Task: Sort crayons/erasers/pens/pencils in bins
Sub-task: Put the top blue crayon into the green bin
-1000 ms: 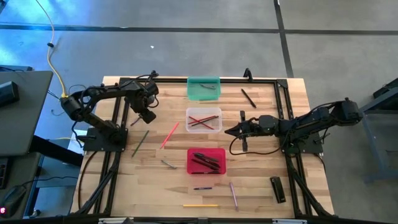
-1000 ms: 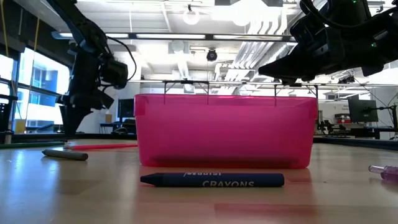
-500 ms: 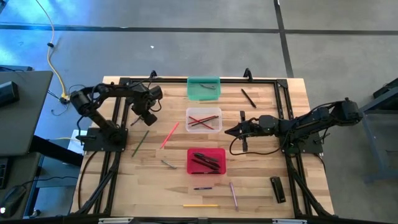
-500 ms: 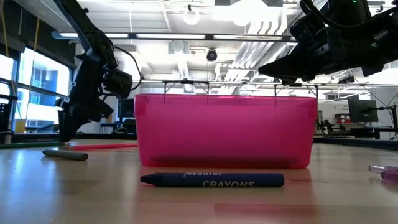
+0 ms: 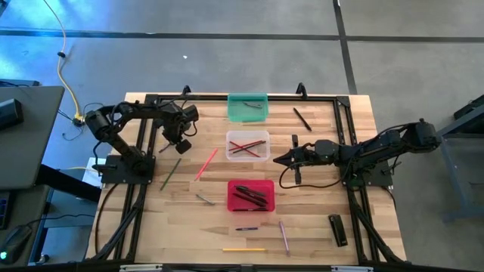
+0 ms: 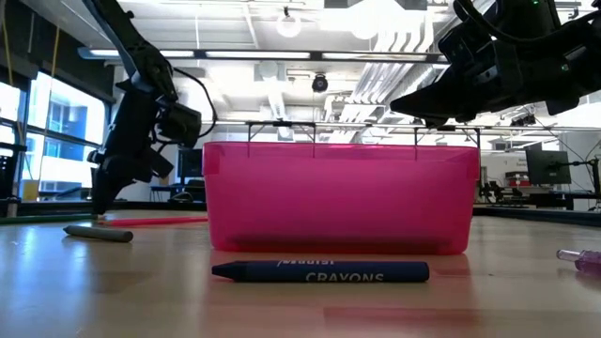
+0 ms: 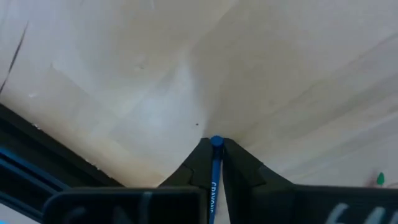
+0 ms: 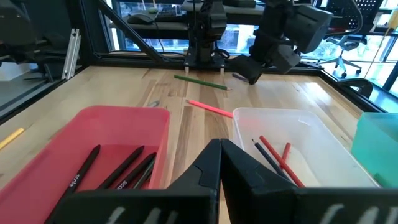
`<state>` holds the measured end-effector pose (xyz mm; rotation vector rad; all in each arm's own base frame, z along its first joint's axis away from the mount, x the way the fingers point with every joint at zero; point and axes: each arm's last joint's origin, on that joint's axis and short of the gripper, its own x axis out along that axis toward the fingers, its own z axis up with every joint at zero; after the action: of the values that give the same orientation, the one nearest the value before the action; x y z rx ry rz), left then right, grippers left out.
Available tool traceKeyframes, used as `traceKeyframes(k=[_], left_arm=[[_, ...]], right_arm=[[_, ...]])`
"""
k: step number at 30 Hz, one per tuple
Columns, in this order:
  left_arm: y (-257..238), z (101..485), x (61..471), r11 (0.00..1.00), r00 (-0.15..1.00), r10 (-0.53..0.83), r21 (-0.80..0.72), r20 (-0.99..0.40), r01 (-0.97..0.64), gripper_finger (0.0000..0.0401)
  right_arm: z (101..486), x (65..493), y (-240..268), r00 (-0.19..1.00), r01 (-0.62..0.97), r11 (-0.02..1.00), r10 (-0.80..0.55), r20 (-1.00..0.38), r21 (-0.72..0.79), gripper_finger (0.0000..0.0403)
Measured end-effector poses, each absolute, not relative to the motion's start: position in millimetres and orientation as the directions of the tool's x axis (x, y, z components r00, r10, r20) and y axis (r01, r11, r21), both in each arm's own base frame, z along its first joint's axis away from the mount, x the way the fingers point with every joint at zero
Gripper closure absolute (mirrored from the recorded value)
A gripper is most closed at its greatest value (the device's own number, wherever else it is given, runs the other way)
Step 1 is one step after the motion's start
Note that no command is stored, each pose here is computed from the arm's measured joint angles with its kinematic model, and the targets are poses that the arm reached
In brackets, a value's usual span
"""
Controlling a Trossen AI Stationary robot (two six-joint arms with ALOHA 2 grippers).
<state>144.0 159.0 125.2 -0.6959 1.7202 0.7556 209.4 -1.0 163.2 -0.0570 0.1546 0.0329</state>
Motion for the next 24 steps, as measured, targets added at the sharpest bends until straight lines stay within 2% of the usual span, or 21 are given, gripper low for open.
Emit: traceKeyframes(k=[4, 7, 9, 13, 19, 24], left_arm=[[161.9, 130.4, 149.6, 0.636, -0.237, -0.065, 0.142, -0.969, -0.758, 0.0392], [174.8, 142.3, 165.8, 0.633, -0.099, 0.011, 0.084, -0.995, -0.769, 0.0392], [178.6, 148.1, 170.3, 0.637, -0.061, 0.021, 0.060, -0.998, -0.768, 0.0393], [195.3, 158.1, 186.8, 0.649, 0.086, 0.127, 0.017, -0.988, -0.761, 0.0393], [206.3, 148.7, 203.1, 0.666, 0.223, 0.169, -0.056, -0.960, -0.744, 0.0394], [214.8, 138.2, 217.3, 0.683, 0.262, 0.221, -0.043, -0.939, -0.729, 0.0395]], right_arm=[[163.2, 209.3, -1.0, 0.988, -0.037, 0.998, 0.028, -0.155, -0.054, 0.0403], [163.3, 209.4, -1.0, 0.988, -0.037, 0.998, 0.028, -0.154, -0.054, 0.0403], [163.4, 209.4, -1.0, 0.988, -0.037, 0.998, 0.029, -0.154, -0.054, 0.0403], [163.8, 209.4, -1.0, 0.988, -0.037, 0.998, 0.029, -0.149, -0.054, 0.0403], [163.9, 209.4, 1.4, 0.988, -0.050, 0.997, 0.040, -0.148, -0.062, 0.0403], [164.0, 209.5, 1.3, 0.988, -0.049, 0.997, 0.040, -0.148, -0.062, 0.0403]])
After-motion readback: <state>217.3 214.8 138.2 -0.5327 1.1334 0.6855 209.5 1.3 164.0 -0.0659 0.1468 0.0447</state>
